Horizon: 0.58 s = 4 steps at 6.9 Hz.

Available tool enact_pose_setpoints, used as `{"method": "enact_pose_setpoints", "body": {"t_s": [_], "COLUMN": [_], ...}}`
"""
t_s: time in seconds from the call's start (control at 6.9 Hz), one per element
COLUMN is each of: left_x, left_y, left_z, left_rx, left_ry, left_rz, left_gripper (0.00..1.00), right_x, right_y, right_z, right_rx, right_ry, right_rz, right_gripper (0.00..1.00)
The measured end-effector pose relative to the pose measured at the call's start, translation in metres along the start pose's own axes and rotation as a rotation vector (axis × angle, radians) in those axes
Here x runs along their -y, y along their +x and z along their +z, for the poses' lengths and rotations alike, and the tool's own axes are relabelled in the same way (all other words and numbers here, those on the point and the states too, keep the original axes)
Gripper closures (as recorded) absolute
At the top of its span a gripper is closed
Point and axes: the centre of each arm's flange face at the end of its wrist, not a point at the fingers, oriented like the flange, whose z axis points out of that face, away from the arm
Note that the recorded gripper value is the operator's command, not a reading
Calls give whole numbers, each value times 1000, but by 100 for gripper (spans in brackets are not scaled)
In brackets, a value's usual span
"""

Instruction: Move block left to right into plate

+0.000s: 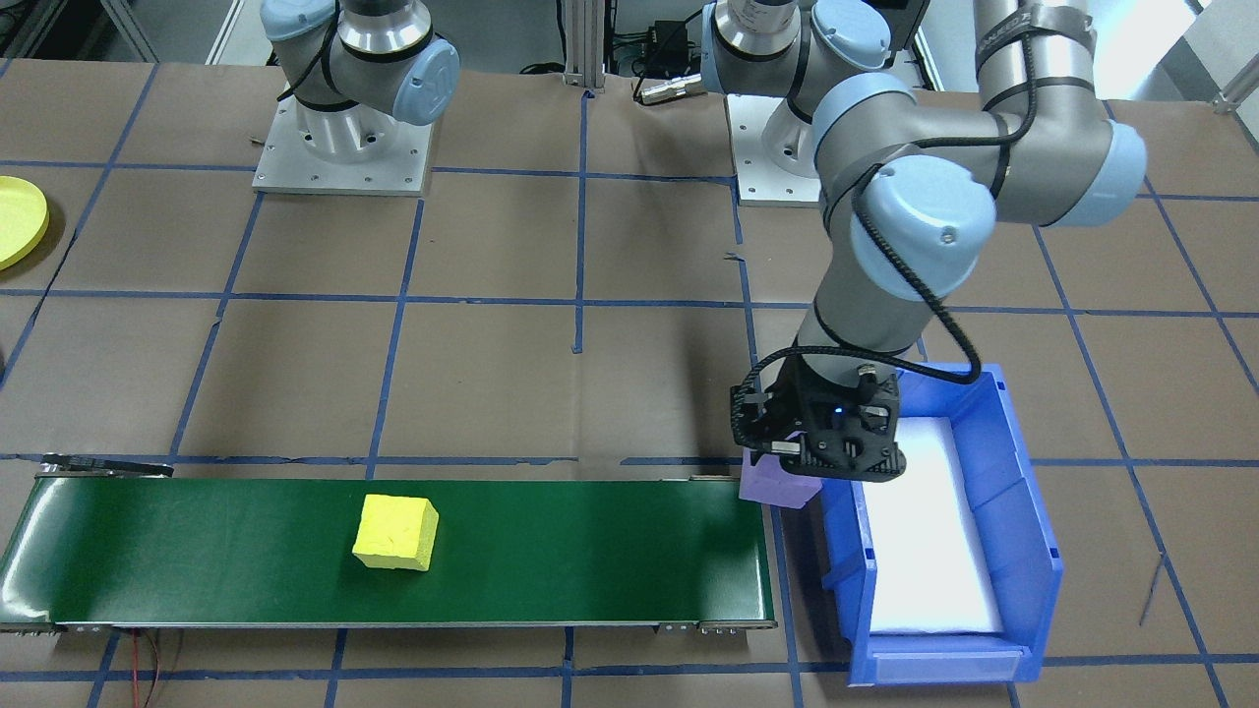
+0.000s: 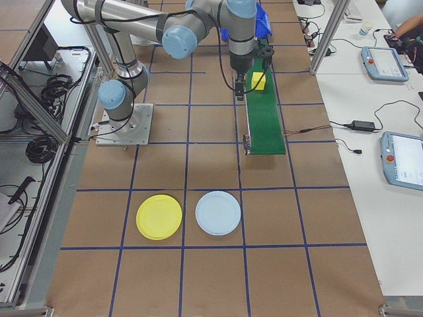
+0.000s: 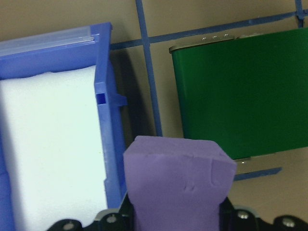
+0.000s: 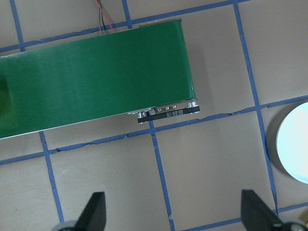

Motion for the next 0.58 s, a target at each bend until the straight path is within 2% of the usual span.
{"method": "enact_pose_setpoints", "body": {"t_s": [0.29, 0.44, 0.58], "left_x": [7, 10, 14], "left_y": [26, 32, 34], "left_z": [32, 41, 52], "left_rx": [-24, -54, -69], "left_ry": [-2, 3, 8], "left_rz": [-40, -46, -46], "left_gripper": [75, 73, 46], "right_x": [1, 7, 14], "right_y": [-1, -2, -1], "right_z": [8, 33, 67], "right_rx": [-2, 13, 28], "right_ry": [4, -10, -41], "right_rz": [6, 8, 12], "right_gripper": [0, 0, 0]}}
